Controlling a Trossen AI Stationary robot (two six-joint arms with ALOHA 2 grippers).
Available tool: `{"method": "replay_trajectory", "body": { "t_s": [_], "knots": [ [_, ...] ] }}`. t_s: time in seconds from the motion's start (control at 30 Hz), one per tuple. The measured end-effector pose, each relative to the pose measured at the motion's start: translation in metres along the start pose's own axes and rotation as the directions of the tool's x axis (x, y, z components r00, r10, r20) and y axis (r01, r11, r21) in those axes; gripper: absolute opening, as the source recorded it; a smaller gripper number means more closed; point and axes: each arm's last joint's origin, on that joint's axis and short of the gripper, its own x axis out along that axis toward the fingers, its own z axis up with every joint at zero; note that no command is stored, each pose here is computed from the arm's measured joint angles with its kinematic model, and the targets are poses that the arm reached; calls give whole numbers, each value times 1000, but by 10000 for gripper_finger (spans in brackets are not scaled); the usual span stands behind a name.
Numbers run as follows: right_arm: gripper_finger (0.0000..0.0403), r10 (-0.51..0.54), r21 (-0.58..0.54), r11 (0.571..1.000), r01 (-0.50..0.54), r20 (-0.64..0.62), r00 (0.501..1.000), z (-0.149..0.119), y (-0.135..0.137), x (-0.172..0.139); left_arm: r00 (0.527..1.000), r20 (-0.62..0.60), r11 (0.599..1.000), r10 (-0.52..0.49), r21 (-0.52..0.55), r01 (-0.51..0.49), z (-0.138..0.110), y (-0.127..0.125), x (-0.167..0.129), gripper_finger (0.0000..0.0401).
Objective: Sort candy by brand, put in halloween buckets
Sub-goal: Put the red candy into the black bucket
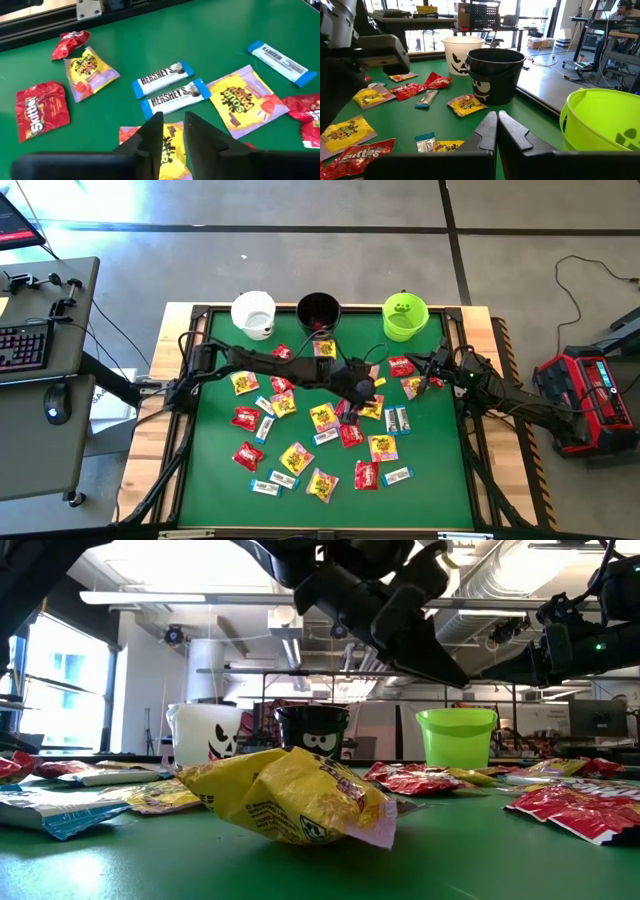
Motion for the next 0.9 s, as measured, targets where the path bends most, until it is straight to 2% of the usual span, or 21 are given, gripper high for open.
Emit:
{"method": "replay_trajectory", "body": {
  "t_s": [0.27,0.4,0.6,0.77,0.9],
  "knots": [
    [0,0,0,1000,0,-1,1000,0,0,0,999,-36,999,-21,-31,20,-2,-9,3,125],
    [0,0,0,1000,0,0,1000,0,0,0,998,-61,1000,2,-29,-4,-6,-10,7,148],
    [0,0,0,1000,0,0,1000,0,0,0,982,-190,1000,-16,-4,16,-25,-13,15,182],
    [0,0,0,1000,0,0,1000,0,0,0,955,-284,996,85,60,-70,-32,-8,13,205],
    [0,0,0,1000,0,0,1000,0,0,0,939,-339,996,57,77,-33,-42,-4,13,218]
  ]
}}
